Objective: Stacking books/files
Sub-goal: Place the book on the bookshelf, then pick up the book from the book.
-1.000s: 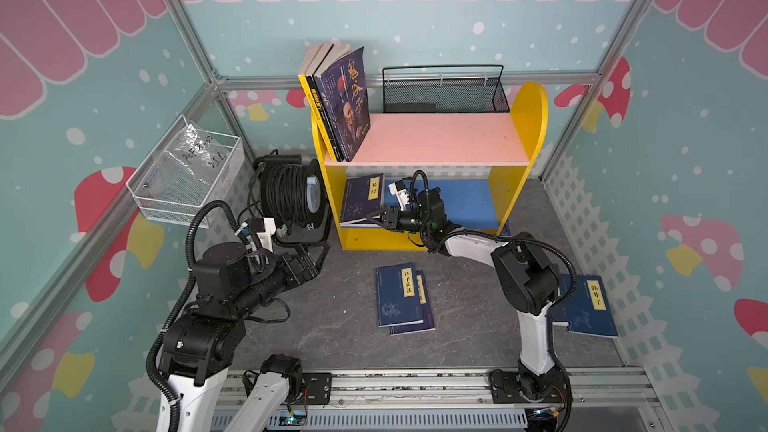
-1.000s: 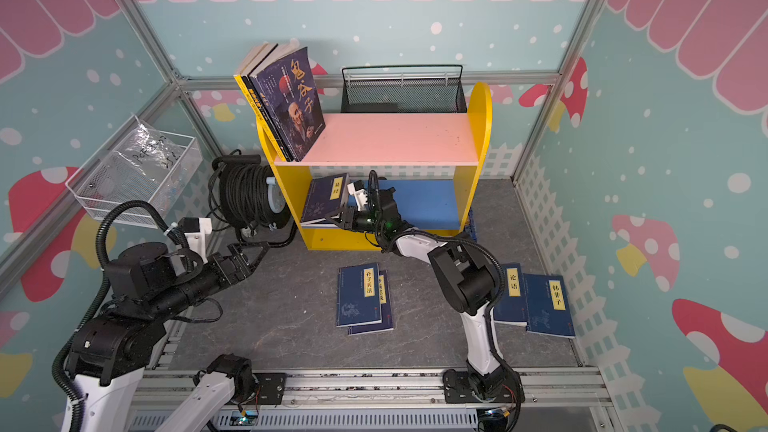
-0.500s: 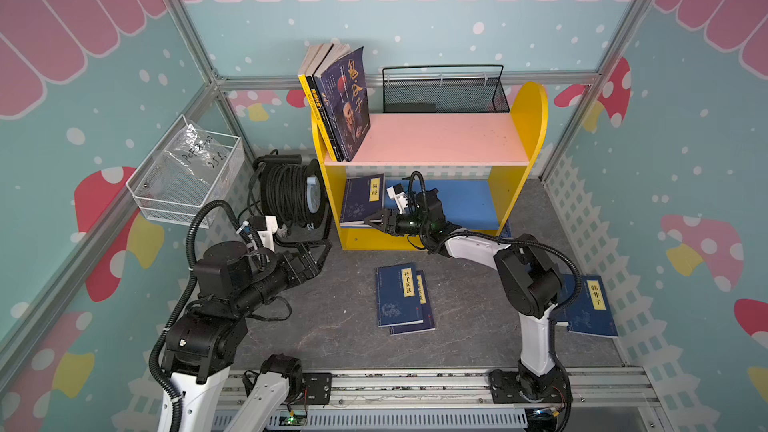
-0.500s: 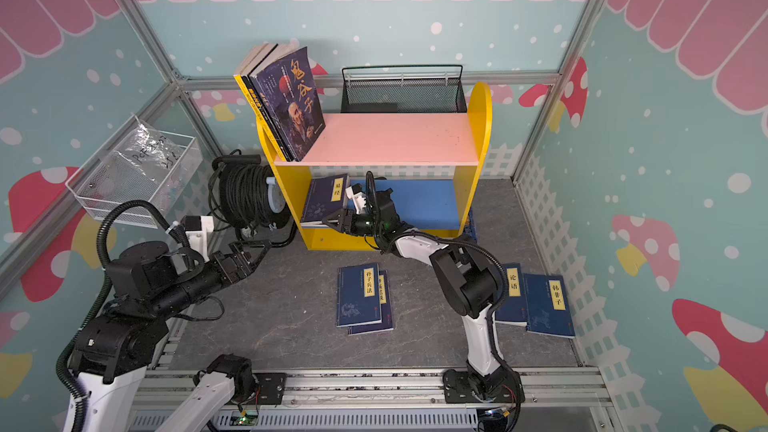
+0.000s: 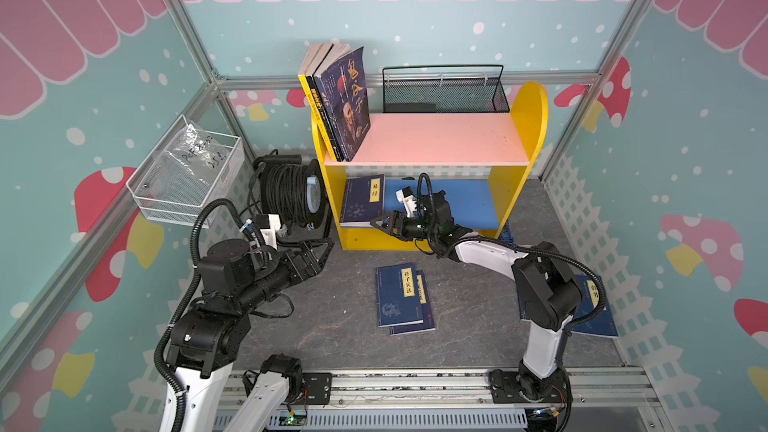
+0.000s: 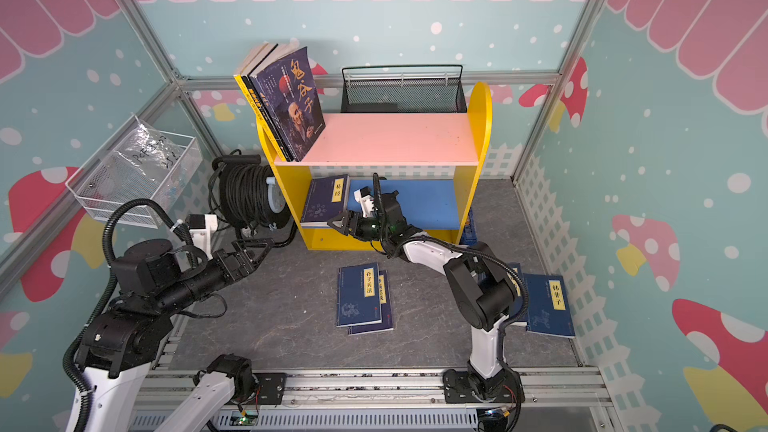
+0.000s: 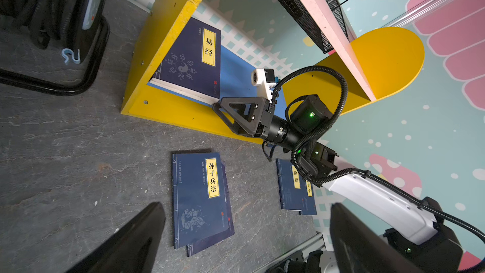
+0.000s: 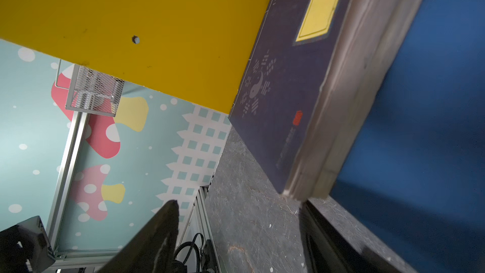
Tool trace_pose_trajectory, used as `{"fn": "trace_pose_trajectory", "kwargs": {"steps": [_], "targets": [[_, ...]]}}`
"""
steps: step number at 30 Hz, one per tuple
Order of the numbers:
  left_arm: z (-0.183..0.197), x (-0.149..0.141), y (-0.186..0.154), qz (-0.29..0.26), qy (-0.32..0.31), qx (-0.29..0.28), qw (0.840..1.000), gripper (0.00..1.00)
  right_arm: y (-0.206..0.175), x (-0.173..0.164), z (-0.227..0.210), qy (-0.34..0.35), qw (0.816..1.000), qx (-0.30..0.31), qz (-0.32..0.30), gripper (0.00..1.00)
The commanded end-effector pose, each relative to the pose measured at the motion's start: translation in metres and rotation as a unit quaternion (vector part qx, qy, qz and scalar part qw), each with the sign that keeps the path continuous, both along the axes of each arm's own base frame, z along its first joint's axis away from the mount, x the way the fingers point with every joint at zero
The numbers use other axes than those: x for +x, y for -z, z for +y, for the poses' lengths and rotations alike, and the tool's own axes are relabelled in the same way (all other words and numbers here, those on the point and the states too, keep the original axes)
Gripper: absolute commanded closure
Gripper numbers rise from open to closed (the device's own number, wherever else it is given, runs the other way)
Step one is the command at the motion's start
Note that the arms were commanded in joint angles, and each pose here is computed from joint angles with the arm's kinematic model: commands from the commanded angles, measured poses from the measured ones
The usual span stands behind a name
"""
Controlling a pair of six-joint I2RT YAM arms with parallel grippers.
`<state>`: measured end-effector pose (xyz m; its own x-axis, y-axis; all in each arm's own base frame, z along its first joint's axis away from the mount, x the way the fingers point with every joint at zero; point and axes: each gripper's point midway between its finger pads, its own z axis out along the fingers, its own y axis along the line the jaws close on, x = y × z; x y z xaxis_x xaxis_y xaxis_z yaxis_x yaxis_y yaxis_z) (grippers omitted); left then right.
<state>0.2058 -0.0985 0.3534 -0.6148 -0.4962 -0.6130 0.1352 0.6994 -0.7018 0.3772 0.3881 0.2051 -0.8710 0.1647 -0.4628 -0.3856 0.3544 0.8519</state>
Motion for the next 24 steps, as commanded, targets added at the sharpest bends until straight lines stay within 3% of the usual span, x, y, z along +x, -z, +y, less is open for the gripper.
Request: {"fn": "trace_pose_trajectory", "kwargs": {"steps": [1, 8, 14, 19, 24], "targets": [[-0.002, 0.003, 0.006, 0.008, 0.004, -0.006, 1.000, 0.01, -0.013, -0.005, -0.011, 0.021, 1.000, -0.004, -0.008, 0.23], [-0.011, 0.008, 0.044, 0.057, 0.024, -0.022, 0.998, 0.01, -0.018, -0.022, -0.039, 0.052, 0.996, -0.063, -0.029, 0.15], [-0.016, 0.002, 0.104, 0.131, 0.022, -0.048, 0.990, 0.01, -0.002, -0.053, -0.086, 0.103, 0.987, -0.125, -0.014, 0.14], [-0.016, -0.001, 0.141, 0.153, 0.001, -0.076, 0.985, 0.01, 0.026, -0.080, -0.127, 0.138, 0.970, -0.201, 0.005, 0.12], [-0.025, 0.000, 0.178, 0.190, 0.004, -0.079, 0.979, 0.01, 0.074, -0.107, -0.152, 0.124, 0.949, -0.285, 0.054, 0.12]]}}
